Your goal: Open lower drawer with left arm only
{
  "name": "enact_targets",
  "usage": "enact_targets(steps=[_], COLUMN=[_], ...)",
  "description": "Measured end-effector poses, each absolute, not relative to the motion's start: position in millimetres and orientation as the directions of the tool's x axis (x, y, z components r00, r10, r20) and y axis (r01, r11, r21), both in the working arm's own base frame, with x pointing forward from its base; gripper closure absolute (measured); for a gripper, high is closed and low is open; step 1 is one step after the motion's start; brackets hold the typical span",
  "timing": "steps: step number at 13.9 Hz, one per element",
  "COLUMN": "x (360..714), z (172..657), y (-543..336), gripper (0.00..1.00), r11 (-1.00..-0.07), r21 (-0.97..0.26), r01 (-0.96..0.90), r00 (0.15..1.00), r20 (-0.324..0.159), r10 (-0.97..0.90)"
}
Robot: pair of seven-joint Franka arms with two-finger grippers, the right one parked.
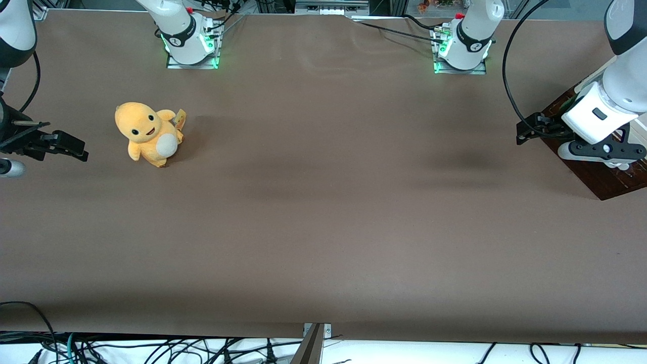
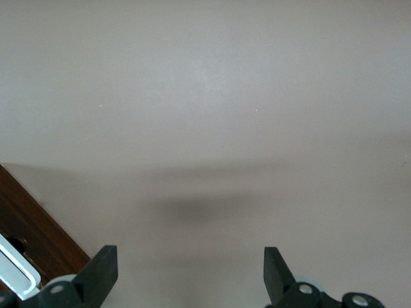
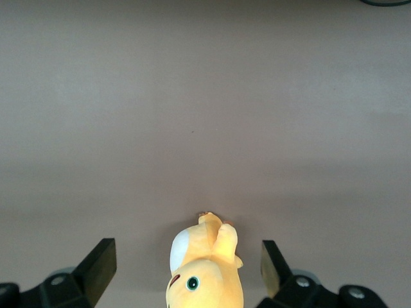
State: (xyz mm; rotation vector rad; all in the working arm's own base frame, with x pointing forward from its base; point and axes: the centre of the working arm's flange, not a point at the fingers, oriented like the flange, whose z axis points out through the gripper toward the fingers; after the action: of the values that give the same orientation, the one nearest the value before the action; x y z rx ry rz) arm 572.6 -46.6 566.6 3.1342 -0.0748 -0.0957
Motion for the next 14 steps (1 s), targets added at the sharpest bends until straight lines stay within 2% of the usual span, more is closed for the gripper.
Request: enact_targets(steps=[14], x=[573.5], z=[568.3], y=[-45.4], gripper=[0.00], r11=[-0.999], r21=[0.007], r01=[-0.045], r00=[0.997], r20=[-0.057], r10=[-0.046])
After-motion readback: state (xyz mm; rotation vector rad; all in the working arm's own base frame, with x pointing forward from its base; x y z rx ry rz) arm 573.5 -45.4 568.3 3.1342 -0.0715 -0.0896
